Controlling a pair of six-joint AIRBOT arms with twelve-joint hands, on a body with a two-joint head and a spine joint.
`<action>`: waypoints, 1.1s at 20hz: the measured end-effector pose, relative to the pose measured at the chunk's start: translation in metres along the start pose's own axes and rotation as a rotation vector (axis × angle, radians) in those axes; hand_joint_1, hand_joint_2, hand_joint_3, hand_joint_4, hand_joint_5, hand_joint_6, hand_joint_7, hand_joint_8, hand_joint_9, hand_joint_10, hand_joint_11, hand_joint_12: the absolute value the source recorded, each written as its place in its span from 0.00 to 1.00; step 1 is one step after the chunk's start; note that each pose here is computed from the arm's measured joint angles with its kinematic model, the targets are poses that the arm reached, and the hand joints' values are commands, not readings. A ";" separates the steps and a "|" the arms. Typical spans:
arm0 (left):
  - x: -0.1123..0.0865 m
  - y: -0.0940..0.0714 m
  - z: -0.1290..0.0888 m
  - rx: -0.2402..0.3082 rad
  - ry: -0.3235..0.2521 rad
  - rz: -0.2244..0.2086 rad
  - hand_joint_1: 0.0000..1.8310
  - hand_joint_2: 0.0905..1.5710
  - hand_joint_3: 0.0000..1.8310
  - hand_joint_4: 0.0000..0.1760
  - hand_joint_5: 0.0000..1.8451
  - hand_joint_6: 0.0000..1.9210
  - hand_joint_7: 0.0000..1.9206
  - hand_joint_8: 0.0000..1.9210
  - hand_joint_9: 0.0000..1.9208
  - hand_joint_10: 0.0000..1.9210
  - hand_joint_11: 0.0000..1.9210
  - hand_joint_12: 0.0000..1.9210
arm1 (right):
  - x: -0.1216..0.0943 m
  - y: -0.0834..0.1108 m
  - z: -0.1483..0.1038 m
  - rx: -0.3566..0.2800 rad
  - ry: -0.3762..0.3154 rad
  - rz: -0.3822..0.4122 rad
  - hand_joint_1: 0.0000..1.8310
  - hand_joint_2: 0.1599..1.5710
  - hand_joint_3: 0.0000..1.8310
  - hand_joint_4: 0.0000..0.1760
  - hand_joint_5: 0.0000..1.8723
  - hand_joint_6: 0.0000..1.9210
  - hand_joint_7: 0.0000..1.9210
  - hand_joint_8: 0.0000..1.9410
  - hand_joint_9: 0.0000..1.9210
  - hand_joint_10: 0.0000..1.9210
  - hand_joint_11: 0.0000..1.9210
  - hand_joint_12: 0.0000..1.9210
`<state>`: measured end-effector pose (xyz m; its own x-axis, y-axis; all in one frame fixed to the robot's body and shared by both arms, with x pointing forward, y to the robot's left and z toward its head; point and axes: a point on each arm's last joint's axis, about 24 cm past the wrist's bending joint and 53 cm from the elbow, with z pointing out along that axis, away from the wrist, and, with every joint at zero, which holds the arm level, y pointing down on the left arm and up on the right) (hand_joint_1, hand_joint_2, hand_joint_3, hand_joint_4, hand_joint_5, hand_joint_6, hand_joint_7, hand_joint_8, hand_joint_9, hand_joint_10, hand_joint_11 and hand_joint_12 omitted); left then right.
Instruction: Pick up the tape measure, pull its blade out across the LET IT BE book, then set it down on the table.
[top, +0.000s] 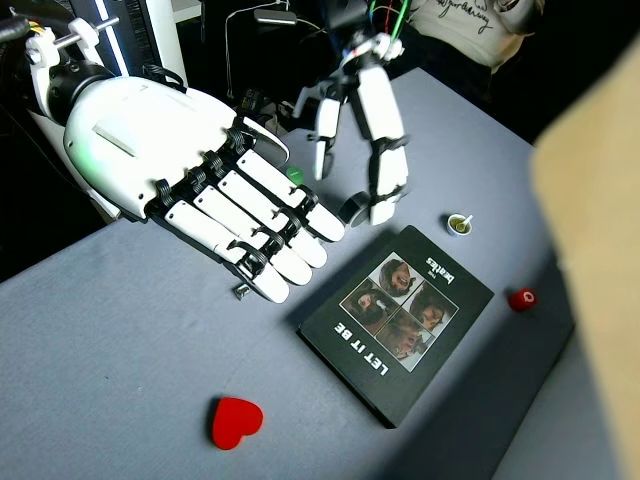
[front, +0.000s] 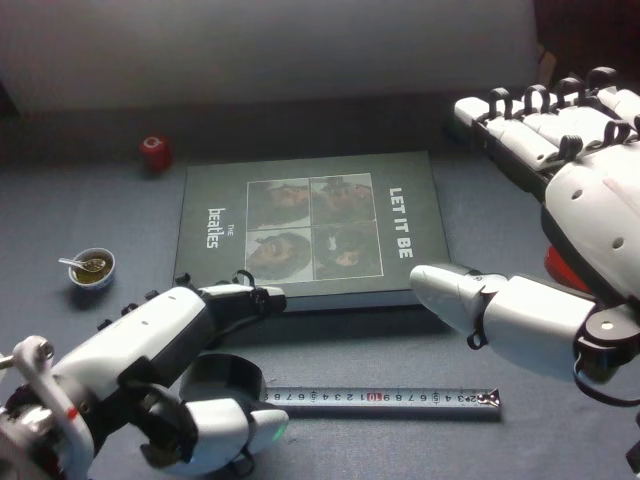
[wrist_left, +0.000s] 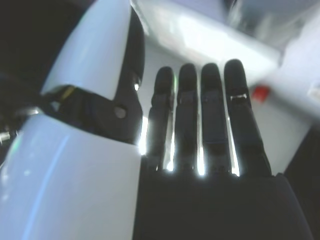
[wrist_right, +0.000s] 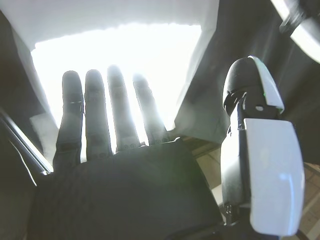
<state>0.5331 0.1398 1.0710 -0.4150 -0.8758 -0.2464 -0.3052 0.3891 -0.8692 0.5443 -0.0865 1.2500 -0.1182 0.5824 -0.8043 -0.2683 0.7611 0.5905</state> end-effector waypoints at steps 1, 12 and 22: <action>-0.002 0.000 0.001 0.012 0.002 0.025 0.67 0.67 0.01 0.00 0.21 0.00 0.19 0.00 0.18 0.00 0.07 0.35 | 0.000 0.000 0.000 0.000 0.000 0.002 0.10 0.67 0.00 0.08 0.08 0.01 0.10 0.00 0.09 0.00 0.00 0.30; -0.016 -0.006 0.011 0.076 -0.035 -0.025 0.68 0.67 0.00 0.00 0.22 0.00 0.22 0.01 0.20 0.00 0.08 0.35 | -0.001 0.003 -0.001 -0.011 -0.003 0.010 0.10 0.67 0.00 0.07 0.09 0.00 0.12 0.00 0.11 0.00 0.00 0.33; -0.031 0.014 0.023 0.044 -0.039 -0.130 0.67 0.68 0.00 0.00 0.21 0.00 0.23 0.00 0.20 0.00 0.08 0.34 | -0.001 0.004 -0.001 -0.013 -0.003 0.016 0.10 0.67 0.00 0.08 0.09 0.00 0.11 0.00 0.11 0.00 0.00 0.33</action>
<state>0.5616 0.1659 1.0564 -0.3406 -0.9287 -0.1465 -0.3161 0.2598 -0.9125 0.5429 -0.0844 1.2526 -0.1194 0.5955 -0.7944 -0.2786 0.7479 0.6025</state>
